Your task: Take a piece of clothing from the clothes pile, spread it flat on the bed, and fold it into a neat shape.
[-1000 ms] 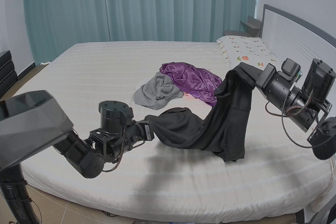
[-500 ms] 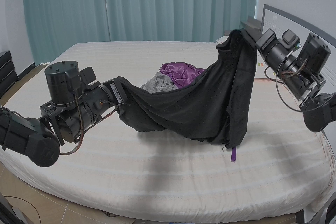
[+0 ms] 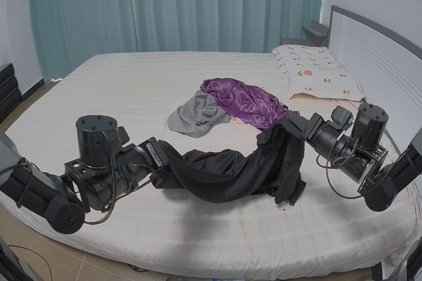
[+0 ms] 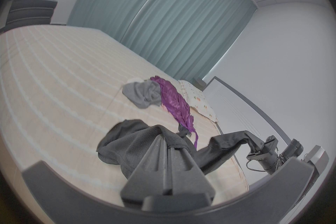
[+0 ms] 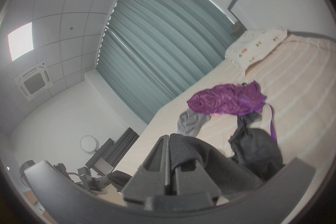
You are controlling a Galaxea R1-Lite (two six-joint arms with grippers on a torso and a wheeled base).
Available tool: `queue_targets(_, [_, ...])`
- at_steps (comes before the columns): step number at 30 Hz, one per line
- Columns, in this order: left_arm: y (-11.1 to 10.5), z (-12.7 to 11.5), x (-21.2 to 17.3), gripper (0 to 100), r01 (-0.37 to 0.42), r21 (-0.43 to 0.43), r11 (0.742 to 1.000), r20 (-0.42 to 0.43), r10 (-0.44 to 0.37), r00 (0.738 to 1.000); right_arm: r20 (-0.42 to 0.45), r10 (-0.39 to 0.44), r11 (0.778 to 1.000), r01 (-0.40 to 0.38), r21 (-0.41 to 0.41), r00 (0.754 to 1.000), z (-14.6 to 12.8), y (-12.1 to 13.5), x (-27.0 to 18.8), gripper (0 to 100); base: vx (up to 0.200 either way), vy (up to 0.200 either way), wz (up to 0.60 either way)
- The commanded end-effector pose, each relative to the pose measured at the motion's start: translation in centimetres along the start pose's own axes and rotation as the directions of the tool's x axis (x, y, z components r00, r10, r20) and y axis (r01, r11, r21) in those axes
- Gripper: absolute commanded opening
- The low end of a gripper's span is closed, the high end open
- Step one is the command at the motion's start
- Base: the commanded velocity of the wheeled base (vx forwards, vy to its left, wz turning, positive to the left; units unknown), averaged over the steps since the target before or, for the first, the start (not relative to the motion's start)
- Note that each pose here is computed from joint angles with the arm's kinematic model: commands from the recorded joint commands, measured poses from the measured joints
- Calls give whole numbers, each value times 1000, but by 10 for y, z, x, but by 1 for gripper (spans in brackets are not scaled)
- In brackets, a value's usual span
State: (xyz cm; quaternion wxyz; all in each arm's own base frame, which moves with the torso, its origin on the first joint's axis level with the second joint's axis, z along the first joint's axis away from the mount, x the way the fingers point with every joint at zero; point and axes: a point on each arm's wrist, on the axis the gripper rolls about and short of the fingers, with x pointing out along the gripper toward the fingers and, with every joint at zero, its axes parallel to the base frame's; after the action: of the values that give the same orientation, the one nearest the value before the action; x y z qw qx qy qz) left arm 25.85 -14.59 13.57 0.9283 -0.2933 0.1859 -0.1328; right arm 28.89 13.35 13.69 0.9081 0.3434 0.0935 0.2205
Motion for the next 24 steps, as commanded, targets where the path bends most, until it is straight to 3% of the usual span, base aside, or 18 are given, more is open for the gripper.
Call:
queue_targets(1, [6,-17,5,0,-26,-9,1000,-61,25,998,-74,-37,999,39,33,997,-22,-10,0,0,0,0,0])
queue_targets(10, [17,-30,-4,0,-62,-5,998,-112,61,992,-108,-86,993,94,74,990,-31,-20,-10,0,0,0,0])
queue_targets(14, [21,-35,-5,0,-76,1,997,-131,76,989,-96,-77,994,84,74,992,-32,-21,-13,0,-150,0,0])
queue_targets(24, [20,-33,-6,0,-56,-2,998,-95,55,994,-88,-64,995,71,74,994,-34,-20,-16,0,0,0,0])
